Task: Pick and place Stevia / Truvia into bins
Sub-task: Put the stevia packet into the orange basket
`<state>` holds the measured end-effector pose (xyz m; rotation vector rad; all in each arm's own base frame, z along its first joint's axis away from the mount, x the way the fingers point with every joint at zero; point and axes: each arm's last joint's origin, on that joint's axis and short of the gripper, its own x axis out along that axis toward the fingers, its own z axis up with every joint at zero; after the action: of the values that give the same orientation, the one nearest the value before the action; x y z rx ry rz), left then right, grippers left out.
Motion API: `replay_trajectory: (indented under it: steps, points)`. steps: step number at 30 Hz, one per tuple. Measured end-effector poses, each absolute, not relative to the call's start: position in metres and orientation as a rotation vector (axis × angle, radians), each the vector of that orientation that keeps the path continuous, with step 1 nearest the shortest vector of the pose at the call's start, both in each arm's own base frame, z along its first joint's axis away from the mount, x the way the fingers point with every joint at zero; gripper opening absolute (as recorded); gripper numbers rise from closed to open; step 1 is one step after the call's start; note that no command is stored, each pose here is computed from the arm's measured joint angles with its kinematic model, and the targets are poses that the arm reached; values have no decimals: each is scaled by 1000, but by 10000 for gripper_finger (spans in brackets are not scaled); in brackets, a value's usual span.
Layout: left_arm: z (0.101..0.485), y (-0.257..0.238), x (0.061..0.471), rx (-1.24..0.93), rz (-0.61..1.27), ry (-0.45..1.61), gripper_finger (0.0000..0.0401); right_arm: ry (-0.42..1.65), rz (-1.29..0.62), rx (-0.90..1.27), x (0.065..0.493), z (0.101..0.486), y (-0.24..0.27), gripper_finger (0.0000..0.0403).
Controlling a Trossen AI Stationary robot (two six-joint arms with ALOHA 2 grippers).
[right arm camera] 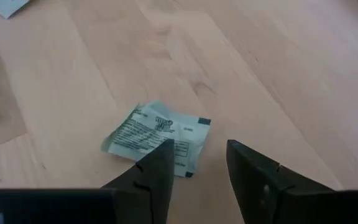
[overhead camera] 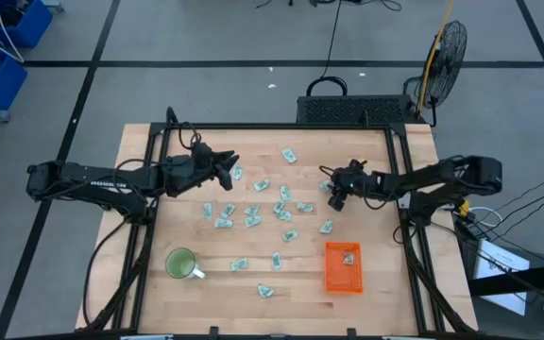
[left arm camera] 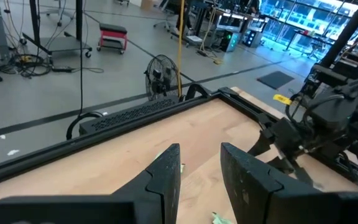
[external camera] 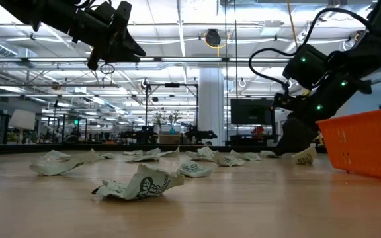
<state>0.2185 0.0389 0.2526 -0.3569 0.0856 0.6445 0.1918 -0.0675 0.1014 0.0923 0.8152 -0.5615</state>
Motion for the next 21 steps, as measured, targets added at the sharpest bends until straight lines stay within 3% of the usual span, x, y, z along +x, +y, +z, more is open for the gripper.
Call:
replay_trajectory:
  steps: [4,11,17,21]
  points:
    - [251,39,218,-354,648,101,120,814,-553,80,193,100,-68,101]
    - [243,39,216,-350,664,182,120,806,-511,63,195,101,-66,8]
    - [241,38,215,-392,673,195,120,683,-305,93,200,121,-49,2]
    - [241,37,215,-393,669,196,120,546,0,117,197,150,-23,3]
